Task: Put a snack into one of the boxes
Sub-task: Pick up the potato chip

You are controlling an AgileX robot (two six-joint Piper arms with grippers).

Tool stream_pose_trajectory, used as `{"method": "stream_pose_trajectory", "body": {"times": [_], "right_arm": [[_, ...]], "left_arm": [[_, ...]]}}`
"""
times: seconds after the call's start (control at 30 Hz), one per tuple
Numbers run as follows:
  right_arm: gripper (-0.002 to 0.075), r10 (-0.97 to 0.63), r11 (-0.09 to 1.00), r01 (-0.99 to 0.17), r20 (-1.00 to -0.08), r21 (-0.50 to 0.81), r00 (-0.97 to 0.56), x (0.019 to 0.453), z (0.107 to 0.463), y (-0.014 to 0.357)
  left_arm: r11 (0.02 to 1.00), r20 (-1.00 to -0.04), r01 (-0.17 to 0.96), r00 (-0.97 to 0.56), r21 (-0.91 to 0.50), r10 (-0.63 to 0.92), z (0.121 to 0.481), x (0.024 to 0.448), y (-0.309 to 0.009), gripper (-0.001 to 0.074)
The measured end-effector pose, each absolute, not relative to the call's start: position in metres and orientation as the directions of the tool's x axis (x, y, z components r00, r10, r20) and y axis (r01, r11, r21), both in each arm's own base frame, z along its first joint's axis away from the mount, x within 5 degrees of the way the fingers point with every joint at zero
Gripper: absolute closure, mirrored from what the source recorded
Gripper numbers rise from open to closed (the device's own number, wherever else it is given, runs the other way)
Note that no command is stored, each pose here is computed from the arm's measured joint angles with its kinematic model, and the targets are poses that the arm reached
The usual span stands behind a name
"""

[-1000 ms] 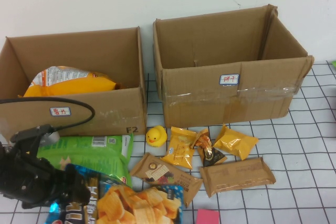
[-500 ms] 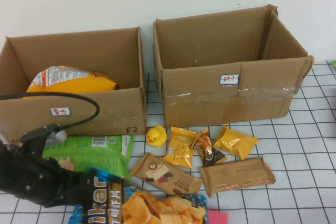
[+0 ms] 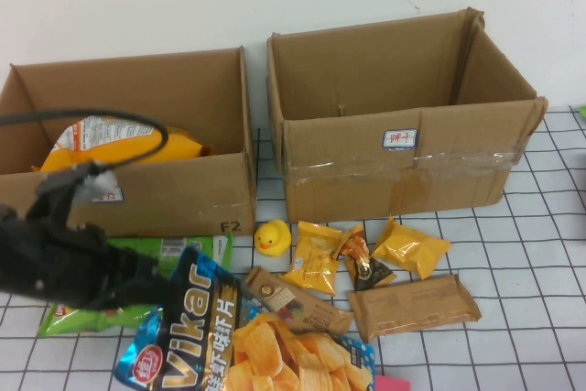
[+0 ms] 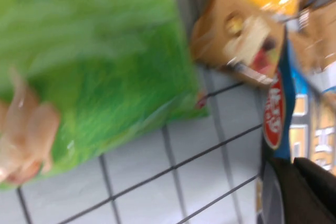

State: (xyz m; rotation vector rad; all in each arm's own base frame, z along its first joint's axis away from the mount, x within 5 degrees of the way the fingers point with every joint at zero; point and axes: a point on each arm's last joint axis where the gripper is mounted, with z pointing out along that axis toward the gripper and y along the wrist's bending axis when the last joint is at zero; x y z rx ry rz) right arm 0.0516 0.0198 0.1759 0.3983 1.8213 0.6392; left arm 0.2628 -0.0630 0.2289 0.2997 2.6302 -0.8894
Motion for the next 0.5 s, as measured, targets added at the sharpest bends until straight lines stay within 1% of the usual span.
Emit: {"method": "stream_pose_trajectory", "body": {"times": [0.3,0.4,0.5], "right_arm": [[0.0727,0.558,0.797,-0.039,-0.760,0.603,-0.334,0.052,0.176,0.020],[0.0727,0.558,0.797,-0.039,-0.760,0.603,-0.334,0.052,0.176,0.020],[0.0727,0.558,0.797,-0.039,-0.760,0.603,-0.334,0.052,0.176,0.020]], "left_arm": [[0.721,-0.518,0.448,-0.843,-0.529,0.144,0.288,0.271,-0.069,0.0736],[0.717,-0.544,0.484,-0.821,-0.502,0.173,0.300,0.273,-0.068,0.0736],[0.730,-0.538,0.494,-0.817,-0.472,0.205,0.302,0.273,-0.066,0.0736]]}}
